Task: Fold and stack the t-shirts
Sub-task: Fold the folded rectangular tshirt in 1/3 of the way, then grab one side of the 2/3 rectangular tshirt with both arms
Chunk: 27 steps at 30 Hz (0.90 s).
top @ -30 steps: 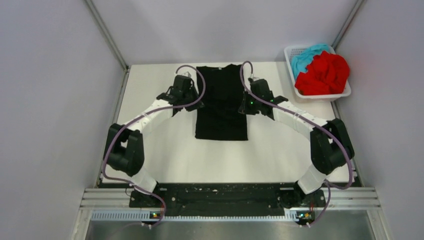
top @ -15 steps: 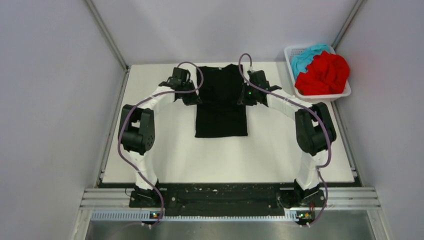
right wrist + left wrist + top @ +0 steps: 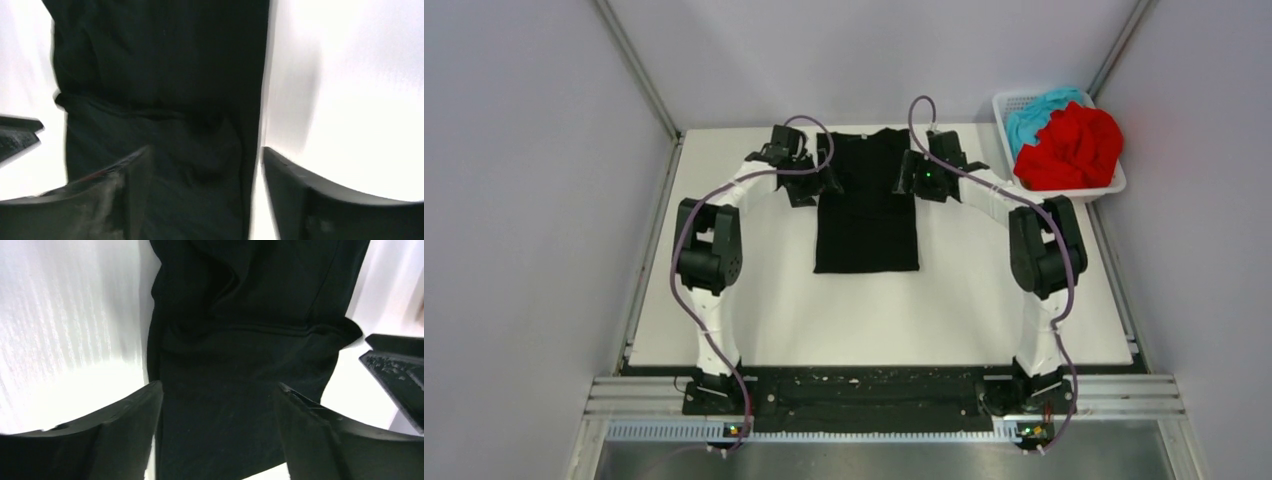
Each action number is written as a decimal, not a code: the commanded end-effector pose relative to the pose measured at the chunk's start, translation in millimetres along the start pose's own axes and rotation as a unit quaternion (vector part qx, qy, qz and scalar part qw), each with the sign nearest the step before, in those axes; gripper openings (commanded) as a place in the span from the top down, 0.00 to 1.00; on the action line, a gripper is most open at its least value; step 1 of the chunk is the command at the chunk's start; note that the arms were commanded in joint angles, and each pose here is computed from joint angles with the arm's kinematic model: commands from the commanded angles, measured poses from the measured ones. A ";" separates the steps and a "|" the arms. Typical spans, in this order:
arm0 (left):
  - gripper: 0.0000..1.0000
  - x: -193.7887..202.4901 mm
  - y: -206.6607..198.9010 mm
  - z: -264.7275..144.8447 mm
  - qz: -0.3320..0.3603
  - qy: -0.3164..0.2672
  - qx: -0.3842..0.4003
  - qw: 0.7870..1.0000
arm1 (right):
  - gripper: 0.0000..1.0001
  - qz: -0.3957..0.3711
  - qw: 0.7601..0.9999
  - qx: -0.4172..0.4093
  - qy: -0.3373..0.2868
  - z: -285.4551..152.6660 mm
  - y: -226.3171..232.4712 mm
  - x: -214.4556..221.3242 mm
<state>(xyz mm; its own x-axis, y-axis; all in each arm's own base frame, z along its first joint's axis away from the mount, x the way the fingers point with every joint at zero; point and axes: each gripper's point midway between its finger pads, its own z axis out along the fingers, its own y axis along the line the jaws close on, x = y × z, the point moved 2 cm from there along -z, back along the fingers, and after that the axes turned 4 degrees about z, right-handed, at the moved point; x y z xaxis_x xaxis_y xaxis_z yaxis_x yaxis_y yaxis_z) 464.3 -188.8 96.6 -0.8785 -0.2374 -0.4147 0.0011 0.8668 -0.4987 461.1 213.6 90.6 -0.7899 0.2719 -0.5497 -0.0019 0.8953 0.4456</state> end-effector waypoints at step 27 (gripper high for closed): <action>0.16 136.2 42.3 -53.6 -0.081 0.027 -0.007 0.996 | 0.25 0.083 0.991 -0.047 0.095 -67.5 -14.8 137.4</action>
<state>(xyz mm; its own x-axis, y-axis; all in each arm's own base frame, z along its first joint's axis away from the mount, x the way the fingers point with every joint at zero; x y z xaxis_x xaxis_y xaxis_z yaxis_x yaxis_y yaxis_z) 300.8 -151.2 59.2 -0.9159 -0.3165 -0.2467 -0.1637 0.8559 -0.4906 306.6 203.2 57.3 -0.9010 0.2711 -0.3388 0.0519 0.8425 0.5362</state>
